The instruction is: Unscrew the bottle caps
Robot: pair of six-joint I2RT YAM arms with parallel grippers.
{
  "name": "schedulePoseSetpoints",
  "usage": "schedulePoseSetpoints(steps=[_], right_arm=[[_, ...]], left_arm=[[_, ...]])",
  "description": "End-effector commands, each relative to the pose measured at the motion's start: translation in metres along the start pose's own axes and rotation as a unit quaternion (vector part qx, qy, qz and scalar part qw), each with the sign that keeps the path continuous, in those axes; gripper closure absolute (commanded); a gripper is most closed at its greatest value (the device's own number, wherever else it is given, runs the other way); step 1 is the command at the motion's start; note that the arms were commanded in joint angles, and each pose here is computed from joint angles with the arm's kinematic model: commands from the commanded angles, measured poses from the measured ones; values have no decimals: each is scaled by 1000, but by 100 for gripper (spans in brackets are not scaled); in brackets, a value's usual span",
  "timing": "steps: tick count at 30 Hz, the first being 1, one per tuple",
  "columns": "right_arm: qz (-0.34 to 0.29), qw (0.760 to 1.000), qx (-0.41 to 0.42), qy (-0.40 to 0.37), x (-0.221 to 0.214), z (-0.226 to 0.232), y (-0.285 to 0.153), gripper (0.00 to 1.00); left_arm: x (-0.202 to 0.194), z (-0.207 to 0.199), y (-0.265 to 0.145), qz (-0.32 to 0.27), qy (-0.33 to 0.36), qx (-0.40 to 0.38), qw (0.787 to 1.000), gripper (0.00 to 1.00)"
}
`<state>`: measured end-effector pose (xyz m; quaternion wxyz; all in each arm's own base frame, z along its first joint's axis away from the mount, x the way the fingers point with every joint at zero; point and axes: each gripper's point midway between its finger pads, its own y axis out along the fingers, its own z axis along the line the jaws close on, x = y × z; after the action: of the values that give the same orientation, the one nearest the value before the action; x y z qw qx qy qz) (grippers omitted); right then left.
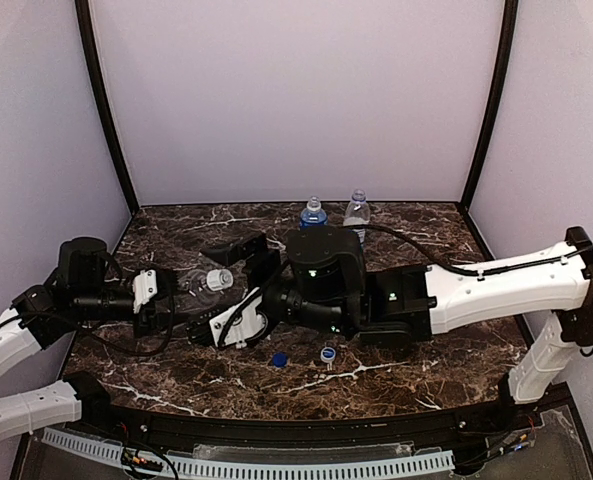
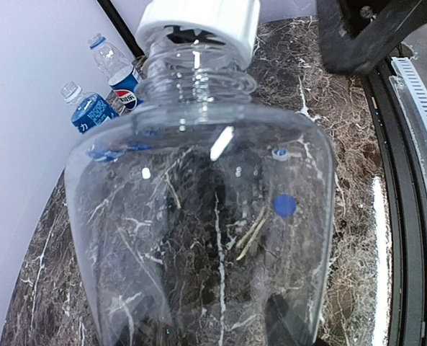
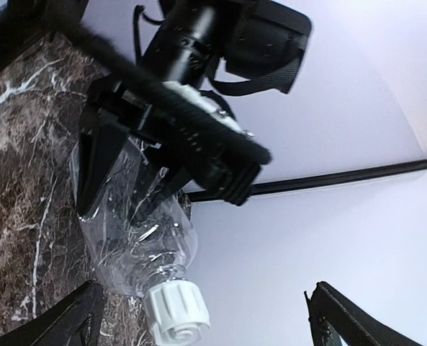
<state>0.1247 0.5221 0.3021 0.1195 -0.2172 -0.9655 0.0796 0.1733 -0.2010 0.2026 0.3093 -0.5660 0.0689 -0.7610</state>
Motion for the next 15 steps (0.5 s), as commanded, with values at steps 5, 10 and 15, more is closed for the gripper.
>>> schedulePoseSetpoints(steps=[5,10,15], right_arm=[[-63,892,47,445,4,-85,-25,1],[-57,717,96,688,-32,-105,-15,1],[-7,658,104,746,-44,-87,2,5]], left_arm=[[10,24,-2,-23,-1,67,998,51],[9,29,-2,-28,3,85,996,51],[7,28,-2,-31,4,89,996,52]])
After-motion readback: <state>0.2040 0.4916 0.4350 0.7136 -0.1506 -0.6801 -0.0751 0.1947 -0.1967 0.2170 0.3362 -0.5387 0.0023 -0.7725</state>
